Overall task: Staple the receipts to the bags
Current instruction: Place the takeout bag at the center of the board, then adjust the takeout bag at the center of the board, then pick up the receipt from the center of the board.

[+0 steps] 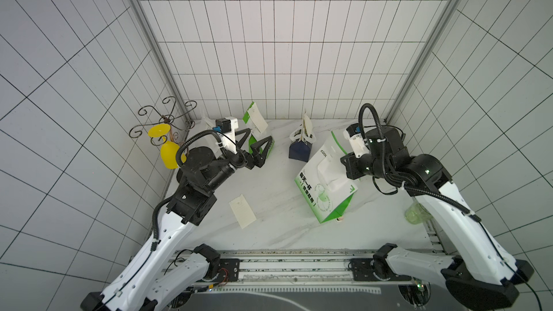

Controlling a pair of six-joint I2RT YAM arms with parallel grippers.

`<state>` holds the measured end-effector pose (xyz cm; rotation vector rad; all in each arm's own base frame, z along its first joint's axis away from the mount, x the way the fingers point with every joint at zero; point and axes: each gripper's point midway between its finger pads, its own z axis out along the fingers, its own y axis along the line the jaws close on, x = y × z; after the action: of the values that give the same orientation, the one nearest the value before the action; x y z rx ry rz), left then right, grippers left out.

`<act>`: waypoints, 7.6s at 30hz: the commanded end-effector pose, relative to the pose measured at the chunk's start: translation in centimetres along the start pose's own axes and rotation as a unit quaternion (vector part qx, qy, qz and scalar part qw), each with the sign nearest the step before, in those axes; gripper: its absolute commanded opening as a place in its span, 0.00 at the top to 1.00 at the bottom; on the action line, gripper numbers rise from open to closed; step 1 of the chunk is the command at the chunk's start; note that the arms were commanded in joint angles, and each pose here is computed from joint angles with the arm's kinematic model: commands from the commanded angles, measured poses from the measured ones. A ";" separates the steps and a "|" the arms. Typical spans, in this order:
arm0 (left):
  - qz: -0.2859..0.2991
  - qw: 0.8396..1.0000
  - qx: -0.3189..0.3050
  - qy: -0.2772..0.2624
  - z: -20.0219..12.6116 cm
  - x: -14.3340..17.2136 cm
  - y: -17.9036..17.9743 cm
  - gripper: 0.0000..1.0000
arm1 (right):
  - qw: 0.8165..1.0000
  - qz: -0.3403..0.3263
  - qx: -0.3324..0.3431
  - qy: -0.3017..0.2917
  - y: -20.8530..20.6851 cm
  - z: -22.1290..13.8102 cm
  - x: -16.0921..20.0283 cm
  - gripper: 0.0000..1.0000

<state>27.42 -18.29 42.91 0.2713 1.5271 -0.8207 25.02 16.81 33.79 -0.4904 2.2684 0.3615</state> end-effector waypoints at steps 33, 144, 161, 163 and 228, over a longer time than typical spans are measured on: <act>-0.014 0.995 -0.027 0.094 -1.6 5.7 1.5 0.03 | 0.992 0.094 0.025 -0.076 8.8 10.5 3.6 0.45; 0.311 0.840 0.199 0.396 13.6 17.5 -5.2 0.57 | 0.959 0.141 -0.047 -0.241 1.0 -2.1 7.7 0.30; 0.327 0.870 0.150 0.336 15.1 12.3 -4.2 0.40 | 0.960 0.131 -0.056 -0.243 1.6 -2.3 6.9 0.30; 0.326 0.873 0.148 0.331 15.0 11.9 -4.2 0.39 | 0.961 0.127 -0.058 -0.240 1.8 -2.2 6.9 0.30; 0.107 0.984 -0.017 -0.144 -11.3 -8.4 -4.7 0.26 | 0.960 -0.211 -0.158 0.093 30.0 35.8 16.9 0.89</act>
<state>16.90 -11.96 52.32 0.2677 1.1918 -0.6497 23.88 54.00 2.79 -1.1516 2.1761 0.5367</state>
